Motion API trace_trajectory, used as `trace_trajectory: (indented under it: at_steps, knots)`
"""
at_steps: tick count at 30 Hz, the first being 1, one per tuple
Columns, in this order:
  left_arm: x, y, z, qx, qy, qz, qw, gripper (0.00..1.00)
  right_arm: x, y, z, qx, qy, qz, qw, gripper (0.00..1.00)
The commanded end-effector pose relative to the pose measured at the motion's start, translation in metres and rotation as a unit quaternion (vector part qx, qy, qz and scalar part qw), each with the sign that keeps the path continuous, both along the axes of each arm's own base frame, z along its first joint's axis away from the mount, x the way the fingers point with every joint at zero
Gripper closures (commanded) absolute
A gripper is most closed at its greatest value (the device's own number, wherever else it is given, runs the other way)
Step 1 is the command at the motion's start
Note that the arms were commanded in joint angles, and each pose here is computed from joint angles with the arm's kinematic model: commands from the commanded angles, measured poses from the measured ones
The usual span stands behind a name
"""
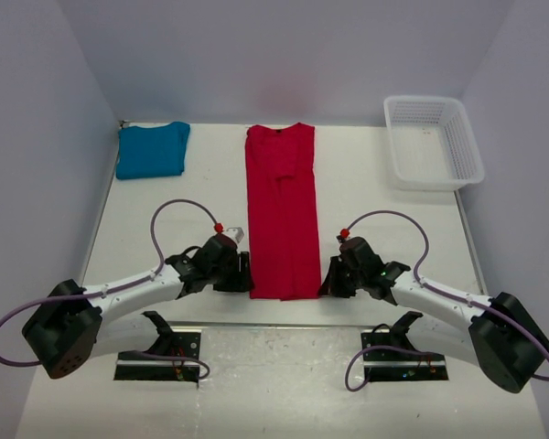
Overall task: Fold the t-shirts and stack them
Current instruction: Grab the bottom of the folded rectangular tshirt with both arms
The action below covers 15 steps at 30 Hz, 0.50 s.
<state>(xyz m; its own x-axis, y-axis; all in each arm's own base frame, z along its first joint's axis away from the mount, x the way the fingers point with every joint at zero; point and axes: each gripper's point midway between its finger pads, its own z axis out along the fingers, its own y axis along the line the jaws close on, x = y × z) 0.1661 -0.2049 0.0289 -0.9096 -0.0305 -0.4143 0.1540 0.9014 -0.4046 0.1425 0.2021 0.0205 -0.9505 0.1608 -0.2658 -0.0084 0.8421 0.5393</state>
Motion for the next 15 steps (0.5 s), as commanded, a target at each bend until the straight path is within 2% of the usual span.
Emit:
trace_trajectory:
  at_steps: [1,15]
  knots:
    - [-0.006,-0.007,-0.003,-0.013,0.01,0.019,1.0,0.42,0.002,0.003,0.005,0.008,-0.013,0.002,1.0,1.0]
    - [-0.025,-0.032,-0.019,0.003,0.032,-0.011,0.999,0.53,0.0,0.0,0.005,0.007,-0.016,0.002,1.0,1.0]
